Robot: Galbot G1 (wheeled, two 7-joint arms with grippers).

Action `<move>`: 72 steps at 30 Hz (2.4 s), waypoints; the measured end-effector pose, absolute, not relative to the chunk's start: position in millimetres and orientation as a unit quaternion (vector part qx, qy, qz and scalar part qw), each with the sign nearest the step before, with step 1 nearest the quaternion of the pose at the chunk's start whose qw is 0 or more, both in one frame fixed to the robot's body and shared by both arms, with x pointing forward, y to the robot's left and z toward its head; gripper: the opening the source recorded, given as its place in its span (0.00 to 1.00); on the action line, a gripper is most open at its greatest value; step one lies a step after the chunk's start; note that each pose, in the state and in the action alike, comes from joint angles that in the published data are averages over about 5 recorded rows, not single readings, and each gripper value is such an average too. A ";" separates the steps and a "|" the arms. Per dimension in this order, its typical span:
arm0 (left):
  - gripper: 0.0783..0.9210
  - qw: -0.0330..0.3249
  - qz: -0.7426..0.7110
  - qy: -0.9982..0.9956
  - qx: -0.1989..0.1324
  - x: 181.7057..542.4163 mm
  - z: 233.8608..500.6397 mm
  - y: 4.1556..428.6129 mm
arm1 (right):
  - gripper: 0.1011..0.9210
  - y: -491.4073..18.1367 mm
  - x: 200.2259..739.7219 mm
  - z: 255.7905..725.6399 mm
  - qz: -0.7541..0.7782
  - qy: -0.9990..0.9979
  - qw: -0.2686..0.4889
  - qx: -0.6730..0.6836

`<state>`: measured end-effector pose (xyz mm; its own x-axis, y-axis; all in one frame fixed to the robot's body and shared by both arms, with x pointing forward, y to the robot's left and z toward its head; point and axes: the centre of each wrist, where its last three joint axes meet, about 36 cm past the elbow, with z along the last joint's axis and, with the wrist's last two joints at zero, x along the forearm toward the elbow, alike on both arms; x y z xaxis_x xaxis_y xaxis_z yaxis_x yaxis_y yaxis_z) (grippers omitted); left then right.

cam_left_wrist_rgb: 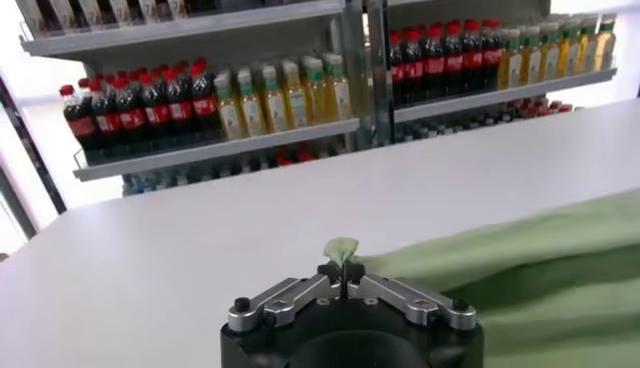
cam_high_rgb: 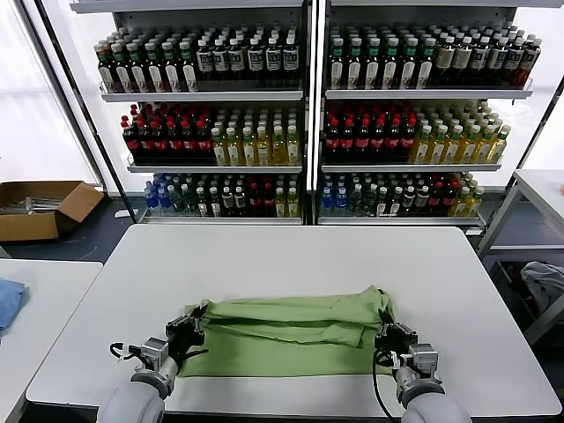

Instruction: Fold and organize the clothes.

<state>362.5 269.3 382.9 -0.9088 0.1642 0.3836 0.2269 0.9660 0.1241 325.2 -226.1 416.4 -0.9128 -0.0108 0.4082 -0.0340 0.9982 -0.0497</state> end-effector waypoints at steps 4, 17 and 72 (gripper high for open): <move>0.01 0.191 -0.089 -0.972 -0.099 359.8 380.3 270.0 | 0.01 -222.3 320.4 414.2 0.033 -0.976 0.213 0.012; 0.33 0.199 -0.119 -0.968 -0.093 354.3 375.5 265.2 | 0.22 -214.8 320.2 394.0 0.063 -0.971 0.230 -0.003; 0.41 0.262 -0.006 -0.965 -0.025 338.4 370.9 267.9 | 0.88 -231.4 307.4 480.6 0.048 -0.992 0.119 0.000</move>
